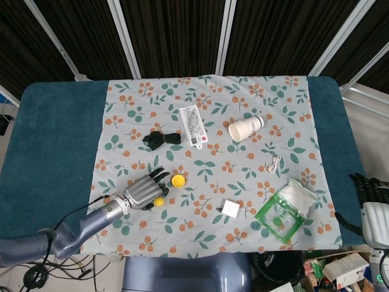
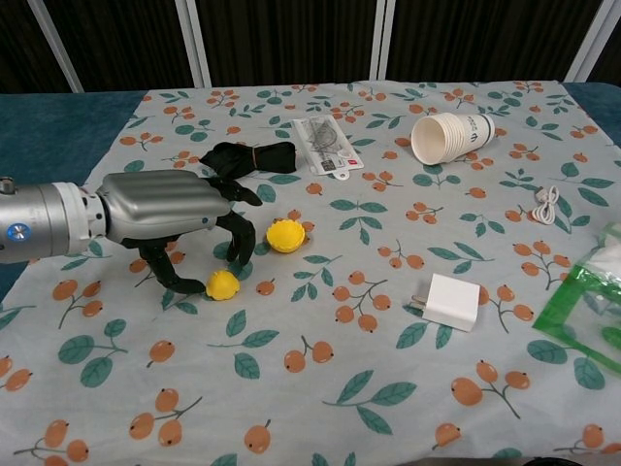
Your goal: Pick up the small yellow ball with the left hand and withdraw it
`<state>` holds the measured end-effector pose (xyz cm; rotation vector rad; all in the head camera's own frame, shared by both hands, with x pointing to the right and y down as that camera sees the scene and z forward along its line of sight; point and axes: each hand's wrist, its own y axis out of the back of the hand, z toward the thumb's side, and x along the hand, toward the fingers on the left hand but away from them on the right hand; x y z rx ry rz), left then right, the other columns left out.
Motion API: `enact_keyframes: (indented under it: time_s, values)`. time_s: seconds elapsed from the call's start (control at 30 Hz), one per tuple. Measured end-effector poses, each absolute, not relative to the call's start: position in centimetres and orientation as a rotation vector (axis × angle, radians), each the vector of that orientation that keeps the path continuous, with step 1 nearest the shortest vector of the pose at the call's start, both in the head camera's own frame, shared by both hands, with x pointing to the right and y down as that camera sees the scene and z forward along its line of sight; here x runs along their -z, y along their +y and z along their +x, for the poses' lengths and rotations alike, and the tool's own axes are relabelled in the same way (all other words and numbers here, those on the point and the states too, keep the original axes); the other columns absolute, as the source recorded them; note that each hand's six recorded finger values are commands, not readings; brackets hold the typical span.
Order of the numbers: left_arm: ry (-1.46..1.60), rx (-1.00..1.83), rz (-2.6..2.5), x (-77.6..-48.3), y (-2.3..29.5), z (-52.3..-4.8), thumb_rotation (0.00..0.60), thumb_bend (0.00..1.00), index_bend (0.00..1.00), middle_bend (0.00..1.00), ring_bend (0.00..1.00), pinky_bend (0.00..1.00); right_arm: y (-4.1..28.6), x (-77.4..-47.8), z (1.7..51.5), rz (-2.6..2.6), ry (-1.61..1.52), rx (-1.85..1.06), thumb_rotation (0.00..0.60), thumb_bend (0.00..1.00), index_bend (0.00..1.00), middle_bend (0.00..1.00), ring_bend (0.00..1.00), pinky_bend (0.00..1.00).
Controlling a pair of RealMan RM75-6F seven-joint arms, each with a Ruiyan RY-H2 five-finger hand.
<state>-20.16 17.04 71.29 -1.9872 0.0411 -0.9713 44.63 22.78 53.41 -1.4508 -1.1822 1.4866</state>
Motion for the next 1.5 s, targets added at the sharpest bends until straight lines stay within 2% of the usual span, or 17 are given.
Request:
enact_keyframes:
  time_s: [0.47, 1.03, 1.5]
  values:
    - [0.014, 0.968, -1.994, -71.8, 17.8, -19.9, 0.600, 0.30, 0.39, 0.40, 0.01, 0.02, 22.8, -53.4, 44.5, -1.453, -1.169, -1.483, 0.600, 0.10, 0.11, 0.08, 0.11, 0.19]
    - [-0.011, 0.963, -1.999, -71.7, 18.3, -19.9, 0.600, 0.36, 0.46, 0.47, 0.04, 0.05, 22.8, -53.5, 44.6, -1.452, -1.173, -1.485, 0.600, 0.11, 0.11, 0.08, 0.11, 0.19]
    - [0.129, 0.929, -2.001, -68.9, 15.3, -19.7, 0.600, 0.36, 0.45, 0.46, 0.04, 0.08, 22.8, -53.5, 44.6, -1.453, -1.181, -1.487, 0.600, 0.11, 0.11, 0.08, 0.11, 0.19]
